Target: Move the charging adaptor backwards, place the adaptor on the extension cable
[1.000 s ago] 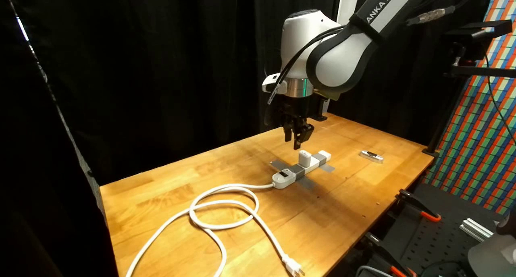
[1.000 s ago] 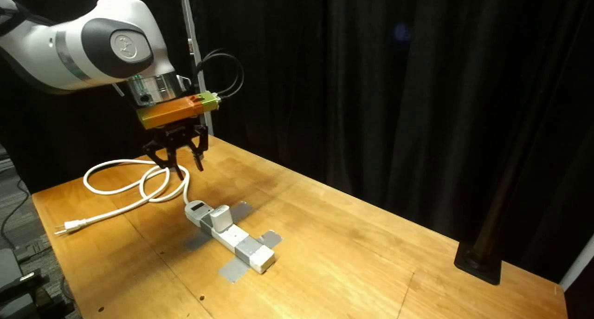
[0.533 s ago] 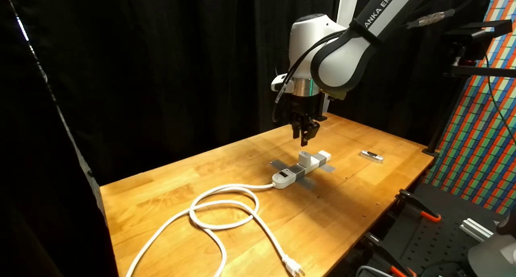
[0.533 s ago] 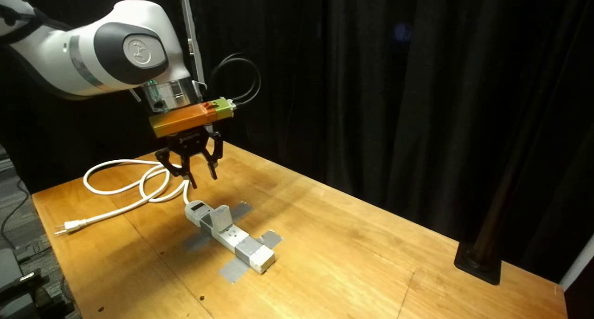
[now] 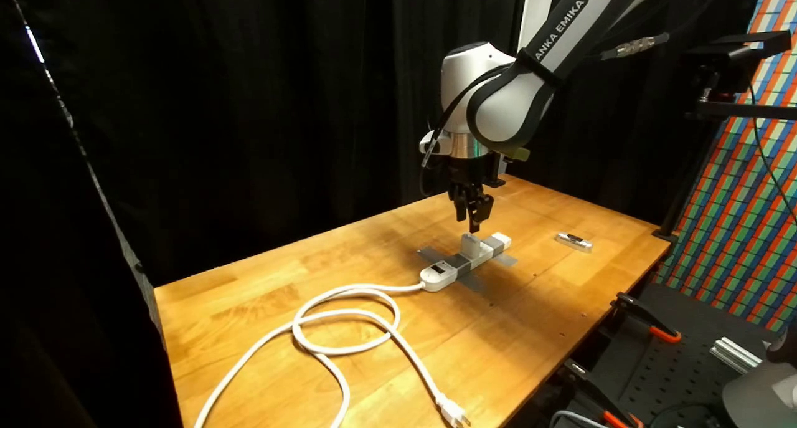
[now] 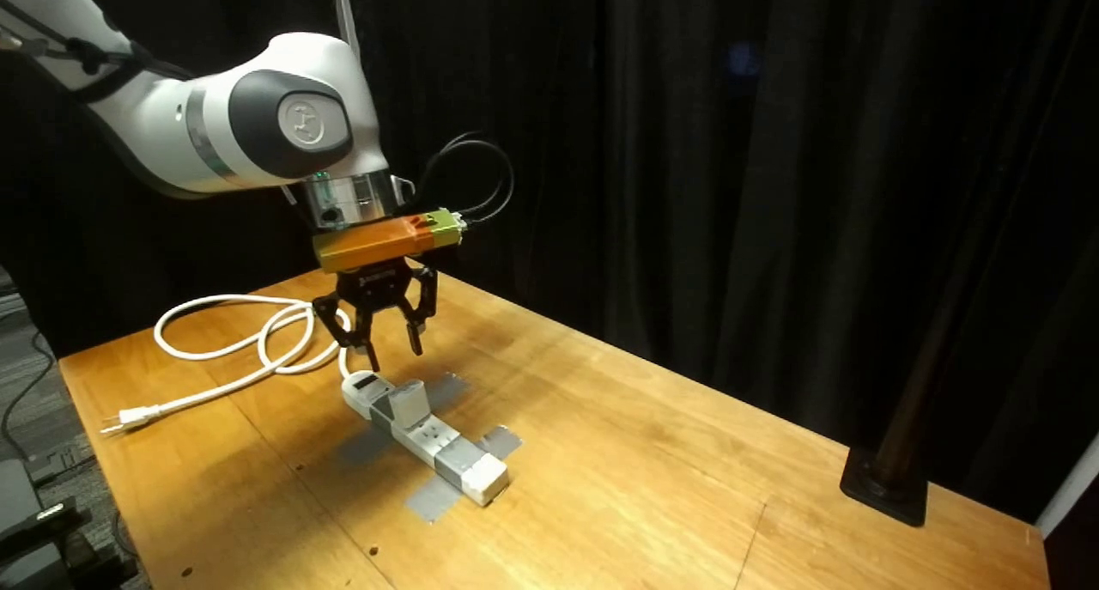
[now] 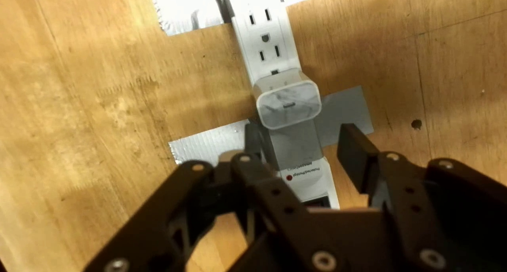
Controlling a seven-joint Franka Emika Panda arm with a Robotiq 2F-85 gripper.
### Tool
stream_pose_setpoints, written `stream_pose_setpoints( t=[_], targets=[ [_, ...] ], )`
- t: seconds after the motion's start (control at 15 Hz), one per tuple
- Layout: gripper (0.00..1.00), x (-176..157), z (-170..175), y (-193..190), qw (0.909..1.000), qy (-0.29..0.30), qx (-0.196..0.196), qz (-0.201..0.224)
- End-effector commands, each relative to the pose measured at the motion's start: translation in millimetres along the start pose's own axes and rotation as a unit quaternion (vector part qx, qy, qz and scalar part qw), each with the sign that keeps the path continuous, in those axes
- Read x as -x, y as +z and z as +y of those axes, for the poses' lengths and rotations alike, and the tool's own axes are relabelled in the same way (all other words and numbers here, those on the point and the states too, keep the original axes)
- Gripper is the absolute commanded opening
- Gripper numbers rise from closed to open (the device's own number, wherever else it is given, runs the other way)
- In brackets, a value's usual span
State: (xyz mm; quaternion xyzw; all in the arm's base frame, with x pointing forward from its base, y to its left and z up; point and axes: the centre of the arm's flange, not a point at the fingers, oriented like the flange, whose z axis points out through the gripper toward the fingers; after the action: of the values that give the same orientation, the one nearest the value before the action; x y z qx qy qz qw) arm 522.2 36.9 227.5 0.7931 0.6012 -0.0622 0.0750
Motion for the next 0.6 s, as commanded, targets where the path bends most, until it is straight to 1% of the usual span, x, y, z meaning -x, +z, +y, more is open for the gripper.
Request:
stream_pose_setpoints(
  t=[0.0, 0.07, 0.27, 0.33, 0.4, 0.53],
  targets=[
    [0.21, 1.3, 22.4, -0.6, 0.9998, -0.007, -0.016, -0.004],
    [0.13, 1.8, 25.1, -0.2, 0.9998, -0.007, -0.019, -0.007],
    [0.08, 3.7, 30.0, -0.6, 0.9996, -0.009, -0.025, -0.013],
    [0.07, 4.7, 30.8, 0.5, 0.9994, -0.010, -0.029, -0.014],
    [0.11, 5.7, 31.5, 2.0, 0.9993, -0.010, -0.032, -0.016],
    [0.13, 7.3, 31.7, 6.8, 0.9989, -0.012, -0.042, -0.019]
  ],
)
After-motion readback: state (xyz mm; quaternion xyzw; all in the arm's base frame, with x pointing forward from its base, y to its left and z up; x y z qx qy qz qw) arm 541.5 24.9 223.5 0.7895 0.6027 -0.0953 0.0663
